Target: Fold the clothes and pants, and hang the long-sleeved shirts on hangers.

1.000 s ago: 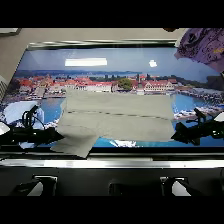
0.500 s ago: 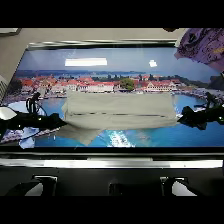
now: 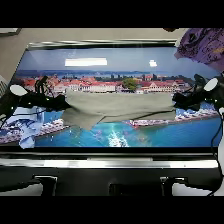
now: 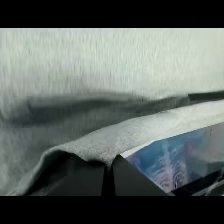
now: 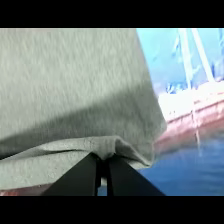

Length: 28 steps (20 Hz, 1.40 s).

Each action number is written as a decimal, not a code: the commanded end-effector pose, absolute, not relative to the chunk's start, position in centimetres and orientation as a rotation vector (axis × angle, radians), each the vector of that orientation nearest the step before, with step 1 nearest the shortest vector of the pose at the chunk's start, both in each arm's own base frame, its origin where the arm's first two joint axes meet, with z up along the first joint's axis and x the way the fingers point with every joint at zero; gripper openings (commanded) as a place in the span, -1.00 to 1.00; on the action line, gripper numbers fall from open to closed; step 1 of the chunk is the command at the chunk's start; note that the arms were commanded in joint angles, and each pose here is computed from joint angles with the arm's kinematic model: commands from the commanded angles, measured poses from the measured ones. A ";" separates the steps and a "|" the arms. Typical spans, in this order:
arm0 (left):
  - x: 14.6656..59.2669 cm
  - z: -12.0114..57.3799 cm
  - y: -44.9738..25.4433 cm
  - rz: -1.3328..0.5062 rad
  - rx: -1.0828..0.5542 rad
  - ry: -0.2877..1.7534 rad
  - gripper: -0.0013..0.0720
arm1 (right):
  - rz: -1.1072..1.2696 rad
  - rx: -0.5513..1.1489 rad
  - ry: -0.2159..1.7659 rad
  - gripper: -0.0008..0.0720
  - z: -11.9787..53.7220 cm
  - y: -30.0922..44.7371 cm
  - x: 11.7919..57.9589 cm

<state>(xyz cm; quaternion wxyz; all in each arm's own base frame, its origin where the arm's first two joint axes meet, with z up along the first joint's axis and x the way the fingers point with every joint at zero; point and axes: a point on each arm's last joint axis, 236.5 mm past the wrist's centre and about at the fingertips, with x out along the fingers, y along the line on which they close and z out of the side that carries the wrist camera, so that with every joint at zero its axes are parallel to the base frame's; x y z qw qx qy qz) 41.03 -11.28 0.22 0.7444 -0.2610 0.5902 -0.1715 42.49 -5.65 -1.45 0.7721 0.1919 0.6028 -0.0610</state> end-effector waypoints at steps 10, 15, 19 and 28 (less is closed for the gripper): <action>50.0 0.9 -10.8 -0.349 -0.611 1.210 -0.91 | -0.174 0.440 1.166 -0.89 -0.8 -6.9 48.7; 52.9 -1.4 -10.6 -0.325 -0.640 1.215 -0.91 | -0.153 0.485 1.138 -0.89 -2.4 -6.3 50.4; 55.5 -2.9 -10.9 -0.313 -0.707 1.185 -0.91 | -0.152 0.531 1.100 -0.89 -3.9 -6.2 52.1; 56.4 -6.3 -10.8 -0.284 -0.755 1.200 -0.50 | -0.143 0.624 1.130 -0.39 -7.4 -5.0 52.8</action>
